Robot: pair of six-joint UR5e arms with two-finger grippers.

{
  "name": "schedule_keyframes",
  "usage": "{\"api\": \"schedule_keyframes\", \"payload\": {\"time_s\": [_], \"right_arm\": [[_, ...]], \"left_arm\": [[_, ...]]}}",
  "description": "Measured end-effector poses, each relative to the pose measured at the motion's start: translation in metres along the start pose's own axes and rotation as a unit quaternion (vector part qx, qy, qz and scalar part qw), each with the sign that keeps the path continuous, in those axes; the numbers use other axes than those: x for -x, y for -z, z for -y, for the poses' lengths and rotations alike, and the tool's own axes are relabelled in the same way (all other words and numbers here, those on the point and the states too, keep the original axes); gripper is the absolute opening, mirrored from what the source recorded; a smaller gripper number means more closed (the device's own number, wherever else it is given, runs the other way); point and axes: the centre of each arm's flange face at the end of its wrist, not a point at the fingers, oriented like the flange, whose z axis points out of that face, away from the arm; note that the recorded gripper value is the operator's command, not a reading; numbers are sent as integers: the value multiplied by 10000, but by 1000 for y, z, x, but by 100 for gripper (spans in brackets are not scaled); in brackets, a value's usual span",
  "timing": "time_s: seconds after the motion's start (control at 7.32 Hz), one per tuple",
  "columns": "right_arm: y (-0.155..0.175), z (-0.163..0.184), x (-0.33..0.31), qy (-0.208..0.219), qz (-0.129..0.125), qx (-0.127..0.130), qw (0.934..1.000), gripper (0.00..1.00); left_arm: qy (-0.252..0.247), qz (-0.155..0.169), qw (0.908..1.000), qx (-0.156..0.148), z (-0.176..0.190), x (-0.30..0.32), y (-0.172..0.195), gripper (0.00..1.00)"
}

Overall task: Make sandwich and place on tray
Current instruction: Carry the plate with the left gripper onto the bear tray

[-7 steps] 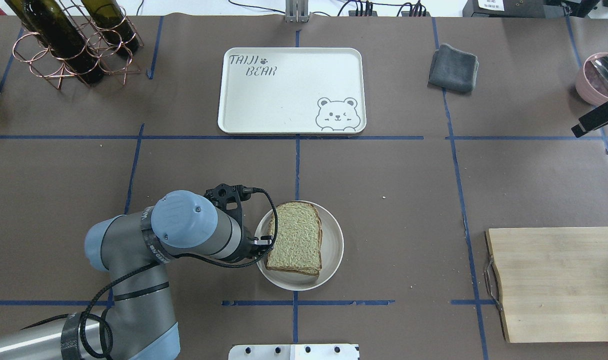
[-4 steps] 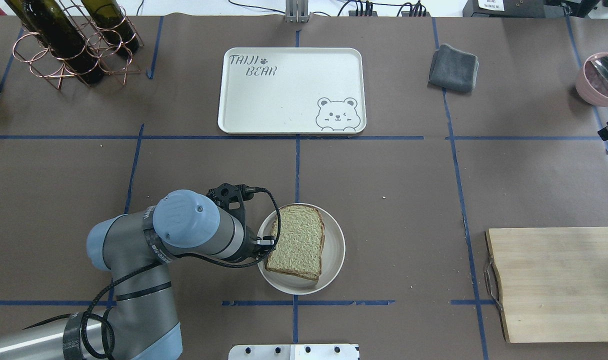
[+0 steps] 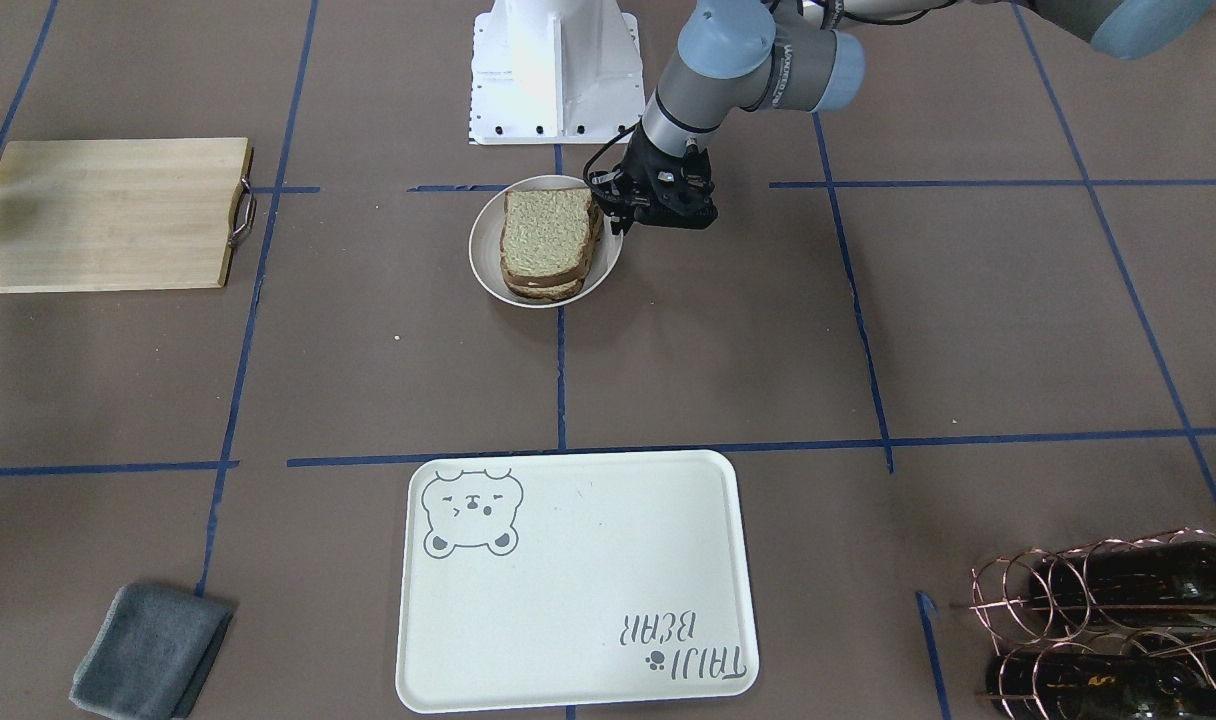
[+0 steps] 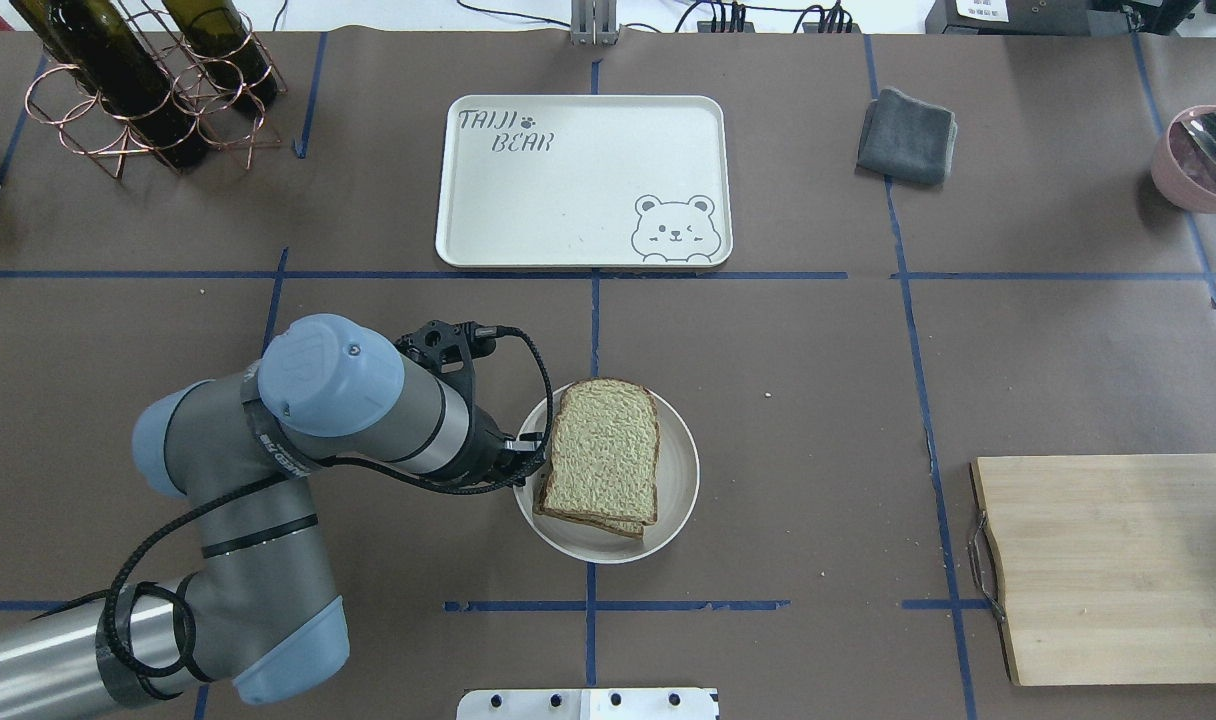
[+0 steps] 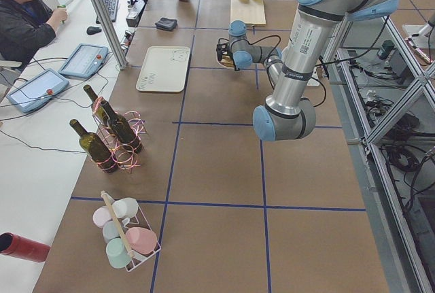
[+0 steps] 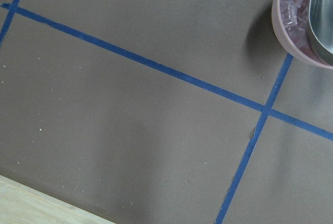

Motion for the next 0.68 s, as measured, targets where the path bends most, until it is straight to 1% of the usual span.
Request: {"api": "schedule_keyframes", "payload": {"time_s": [0.27, 0.41, 0.55, 0.68], "right_arm": [[-5, -9, -8, -61, 27, 50, 10000, 100], [-6, -15, -11, -128, 110, 48, 9998, 100], [-7, -22, -13, -235, 241, 30, 9994, 100], [-5, -27, -16, -320, 314, -18, 9990, 100]], "left_arm": [[83, -324, 9994, 1, 29, 3, 26, 0], [264, -457, 9986, -21, 42, 5, 37, 0], [626, -611, 9962, -54, 52, 6, 43, 0], [1158, -824, 9898, -81, 64, 8, 41, 0]]}}
